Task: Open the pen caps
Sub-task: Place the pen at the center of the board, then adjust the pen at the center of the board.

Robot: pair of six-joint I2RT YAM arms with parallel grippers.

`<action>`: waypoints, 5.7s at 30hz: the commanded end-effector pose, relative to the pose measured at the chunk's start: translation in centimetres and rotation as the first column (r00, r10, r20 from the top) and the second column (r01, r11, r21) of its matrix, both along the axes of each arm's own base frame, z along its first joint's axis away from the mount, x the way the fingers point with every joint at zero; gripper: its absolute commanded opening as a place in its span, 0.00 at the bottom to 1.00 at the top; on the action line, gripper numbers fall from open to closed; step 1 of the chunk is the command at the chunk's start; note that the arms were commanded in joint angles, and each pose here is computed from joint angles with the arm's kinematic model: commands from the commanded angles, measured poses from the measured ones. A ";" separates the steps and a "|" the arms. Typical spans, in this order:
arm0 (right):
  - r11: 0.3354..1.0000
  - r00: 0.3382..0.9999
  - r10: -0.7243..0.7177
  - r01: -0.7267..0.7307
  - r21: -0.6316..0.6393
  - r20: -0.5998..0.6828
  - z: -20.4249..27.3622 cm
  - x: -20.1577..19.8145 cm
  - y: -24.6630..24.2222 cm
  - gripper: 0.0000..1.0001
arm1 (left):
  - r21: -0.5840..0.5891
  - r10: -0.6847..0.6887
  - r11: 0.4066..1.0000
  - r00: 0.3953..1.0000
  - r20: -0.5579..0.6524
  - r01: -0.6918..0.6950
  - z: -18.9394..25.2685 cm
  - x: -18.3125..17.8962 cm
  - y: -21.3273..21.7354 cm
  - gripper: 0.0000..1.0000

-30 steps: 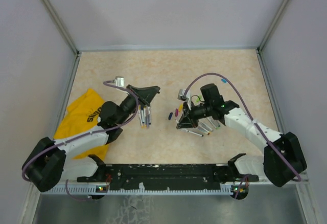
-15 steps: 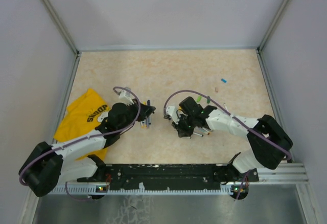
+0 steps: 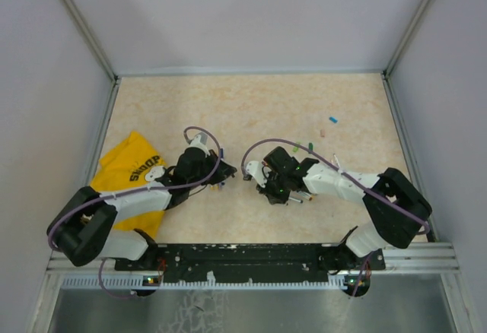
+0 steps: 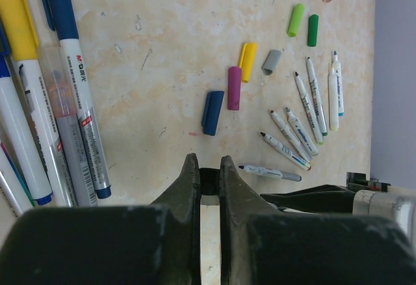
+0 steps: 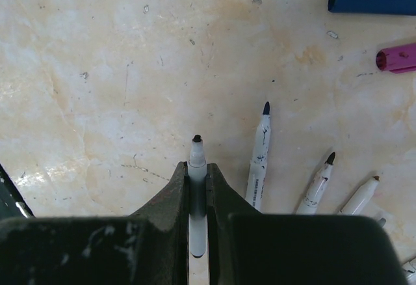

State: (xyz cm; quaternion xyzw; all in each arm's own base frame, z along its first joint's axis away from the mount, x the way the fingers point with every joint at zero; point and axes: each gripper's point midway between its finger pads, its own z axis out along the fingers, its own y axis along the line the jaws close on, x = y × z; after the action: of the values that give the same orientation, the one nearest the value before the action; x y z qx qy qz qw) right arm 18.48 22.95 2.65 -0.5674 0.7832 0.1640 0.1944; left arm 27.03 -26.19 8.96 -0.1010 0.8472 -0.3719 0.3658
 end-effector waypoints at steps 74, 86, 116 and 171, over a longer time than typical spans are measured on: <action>0.998 0.999 0.027 -0.024 -0.050 0.044 0.0 1.2 0.5 0.19 | 0.097 -0.008 0.995 0.983 -0.181 0.026 -4.2 0.8 -1.4 0.32; 1.000 0.997 0.027 -0.026 -0.015 0.068 1.4 1.3 0.9 0.20 | 0.100 -0.028 0.994 0.992 -0.120 0.040 -1.6 1.3 -1.4 0.37; 0.982 0.993 0.003 -0.025 0.187 0.116 7.5 2.1 -0.1 0.27 | 0.366 -0.412 0.823 0.900 -0.139 0.433 -2.4 -5.0 1.8 0.29; 0.944 0.943 0.329 -0.330 0.000 0.043 -0.4 -8.8 7.3 0.65 | 0.352 -0.190 0.929 0.962 0.197 0.112 7.1 -4.6 6.5 0.49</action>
State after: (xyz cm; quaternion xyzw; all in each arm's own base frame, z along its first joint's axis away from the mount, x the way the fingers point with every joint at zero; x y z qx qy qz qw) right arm 9.83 28.35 2.10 -0.6893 0.6764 0.1979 0.1675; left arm 21.88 -20.97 14.50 0.1078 0.8698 -0.2637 0.4029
